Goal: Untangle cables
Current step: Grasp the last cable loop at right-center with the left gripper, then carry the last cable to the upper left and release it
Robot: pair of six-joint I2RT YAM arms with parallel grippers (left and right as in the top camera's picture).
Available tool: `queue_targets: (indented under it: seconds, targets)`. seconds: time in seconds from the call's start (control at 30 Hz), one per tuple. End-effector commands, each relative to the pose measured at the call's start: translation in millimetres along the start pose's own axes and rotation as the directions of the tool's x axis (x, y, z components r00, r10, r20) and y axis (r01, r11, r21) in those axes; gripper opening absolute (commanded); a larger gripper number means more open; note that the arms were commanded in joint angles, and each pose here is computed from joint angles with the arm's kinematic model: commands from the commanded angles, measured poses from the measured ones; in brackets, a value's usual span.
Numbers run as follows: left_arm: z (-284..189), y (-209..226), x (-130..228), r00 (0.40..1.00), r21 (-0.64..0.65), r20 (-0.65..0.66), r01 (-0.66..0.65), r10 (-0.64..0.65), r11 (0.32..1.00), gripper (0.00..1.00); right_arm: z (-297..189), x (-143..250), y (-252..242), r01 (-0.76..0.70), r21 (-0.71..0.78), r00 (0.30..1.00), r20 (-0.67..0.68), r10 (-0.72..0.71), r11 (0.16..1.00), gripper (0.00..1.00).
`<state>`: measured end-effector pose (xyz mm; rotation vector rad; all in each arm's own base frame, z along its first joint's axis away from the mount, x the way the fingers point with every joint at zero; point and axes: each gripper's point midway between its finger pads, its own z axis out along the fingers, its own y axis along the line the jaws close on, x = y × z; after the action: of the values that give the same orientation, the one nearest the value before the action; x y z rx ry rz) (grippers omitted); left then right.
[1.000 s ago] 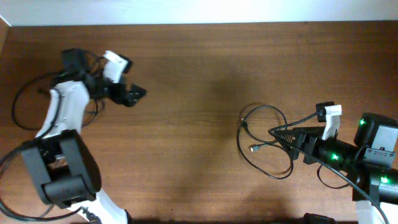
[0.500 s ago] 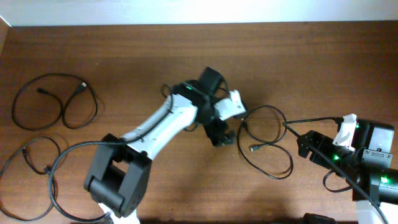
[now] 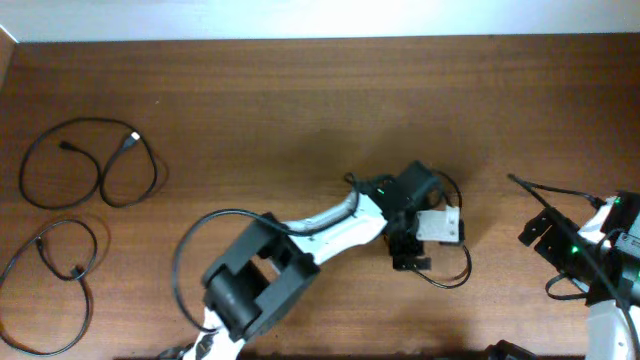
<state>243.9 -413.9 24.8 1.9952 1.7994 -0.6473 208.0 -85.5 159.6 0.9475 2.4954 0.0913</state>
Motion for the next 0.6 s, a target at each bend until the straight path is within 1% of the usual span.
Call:
queue_targets:
  seconds: [0.0,0.13,0.17,0.2,0.23,0.3,0.33,0.4,0.47,0.5,0.53,0.57]
  targets:
    - [31.2,-0.3,3.5,1.000,-0.027,-0.024,-0.011,0.010,1.000,0.99,-2.1,-2.2,4.9,0.050,-0.036,0.999,0.005,-0.050,0.998,0.98]
    - [42.7,3.0,6.5,1.000,-0.033,-0.017,0.005,-0.006,0.999,1.00,-2.1,-2.2,5.1,0.050,-0.037,0.999,0.005,-0.050,0.998,0.98]
    - [44.0,3.9,9.8,1.000,-0.038,-0.029,0.008,-0.009,0.999,0.86,-2.1,-2.2,5.1,0.050,-0.037,0.999,0.005,-0.050,0.998,0.98]
    - [43.5,6.6,11.9,0.999,-0.051,-0.038,0.010,-0.012,0.999,0.64,-2.1,-2.1,5.1,0.050,-0.037,0.999,0.004,-0.050,0.998,0.98]
    - [43.3,7.6,12.8,0.999,-0.057,-0.042,0.023,-0.026,0.998,0.48,-2.1,-1.8,5.7,0.050,-0.041,0.999,0.003,-0.050,0.998,0.98]
    - [43.3,7.7,13.7,0.998,-0.059,-0.045,0.037,-0.040,0.998,0.32,-2.3,-1.1,8.6,0.050,-0.058,0.999,0.000,-0.050,0.997,0.98]
    - [43.3,7.6,13.9,0.998,-0.059,-0.046,0.038,-0.040,0.998,0.20,-2.3,-1.0,8.7,0.050,-0.059,0.999,-0.001,-0.050,0.997,0.98]
    - [43.1,9.8,15.6,0.998,-0.072,-0.055,0.037,-0.041,0.997,0.08,-2.3,-0.3,8.5,0.050,-0.058,0.999,-0.004,-0.050,0.997,0.98]
    - [41.3,20.6,23.8,0.994,-0.137,-0.101,0.032,-0.046,0.990,0.06,-2.3,0.0,8.5,0.050,-0.058,0.999,-0.005,-0.050,0.997,0.98]
    - [39.3,28.2,29.6,0.990,-0.182,-0.132,0.027,-0.051,0.983,0.06,-2.3,0.0,8.5,0.050,-0.058,0.999,-0.005,-0.050,0.997,0.98]
    - [36.6,35.8,35.8,0.984,-0.227,-0.158,0.041,-0.079,0.973,0.09,-2.3,0.2,8.4,0.049,-0.058,0.999,-0.006,-0.050,0.997,0.98]
    - [32.9,43.9,41.9,0.980,-0.259,-0.173,0.052,-0.099,0.965,0.08,-2.3,0.7,8.3,0.049,-0.057,0.999,-0.008,-0.049,0.997,0.98]
